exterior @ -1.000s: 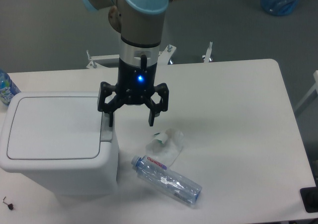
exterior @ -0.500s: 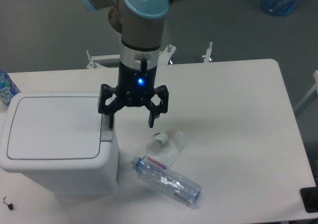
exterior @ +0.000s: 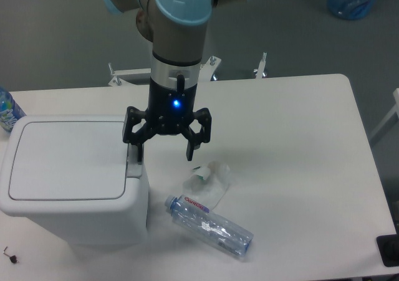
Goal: Open the trash can
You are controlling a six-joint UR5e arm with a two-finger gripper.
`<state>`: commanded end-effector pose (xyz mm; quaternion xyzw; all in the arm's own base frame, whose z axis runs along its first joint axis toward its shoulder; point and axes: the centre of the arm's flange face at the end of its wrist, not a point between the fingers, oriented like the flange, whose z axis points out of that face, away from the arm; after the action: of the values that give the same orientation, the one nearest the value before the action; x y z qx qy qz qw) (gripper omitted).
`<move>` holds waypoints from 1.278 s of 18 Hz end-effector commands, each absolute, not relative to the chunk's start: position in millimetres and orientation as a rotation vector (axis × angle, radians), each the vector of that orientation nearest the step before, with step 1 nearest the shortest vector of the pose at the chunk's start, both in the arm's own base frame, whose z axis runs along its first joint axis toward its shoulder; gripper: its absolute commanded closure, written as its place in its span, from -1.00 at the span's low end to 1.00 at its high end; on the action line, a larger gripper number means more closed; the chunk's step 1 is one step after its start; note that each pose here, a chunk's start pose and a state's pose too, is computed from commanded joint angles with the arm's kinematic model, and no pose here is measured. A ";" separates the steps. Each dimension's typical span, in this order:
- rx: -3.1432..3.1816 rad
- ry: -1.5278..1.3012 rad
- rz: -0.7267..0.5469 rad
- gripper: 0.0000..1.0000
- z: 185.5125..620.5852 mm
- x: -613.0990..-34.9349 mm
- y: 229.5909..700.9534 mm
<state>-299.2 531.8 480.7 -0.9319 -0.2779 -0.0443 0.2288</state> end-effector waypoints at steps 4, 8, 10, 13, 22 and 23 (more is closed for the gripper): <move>-2.568 -0.766 -0.124 -1.00 478.9 -299.9 532.5; -2.531 -0.703 -0.069 -1.00 510.0 -302.4 533.3; -2.511 -0.641 -0.020 -1.00 532.4 -308.7 531.8; -2.530 -0.525 0.099 -1.00 551.3 -335.6 513.8; -2.814 -0.232 0.513 -1.00 554.2 -401.0 435.3; -2.850 -0.172 0.530 -1.00 552.4 -407.3 428.0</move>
<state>-407.3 428.0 552.4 -0.9745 -0.0587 0.1813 0.1186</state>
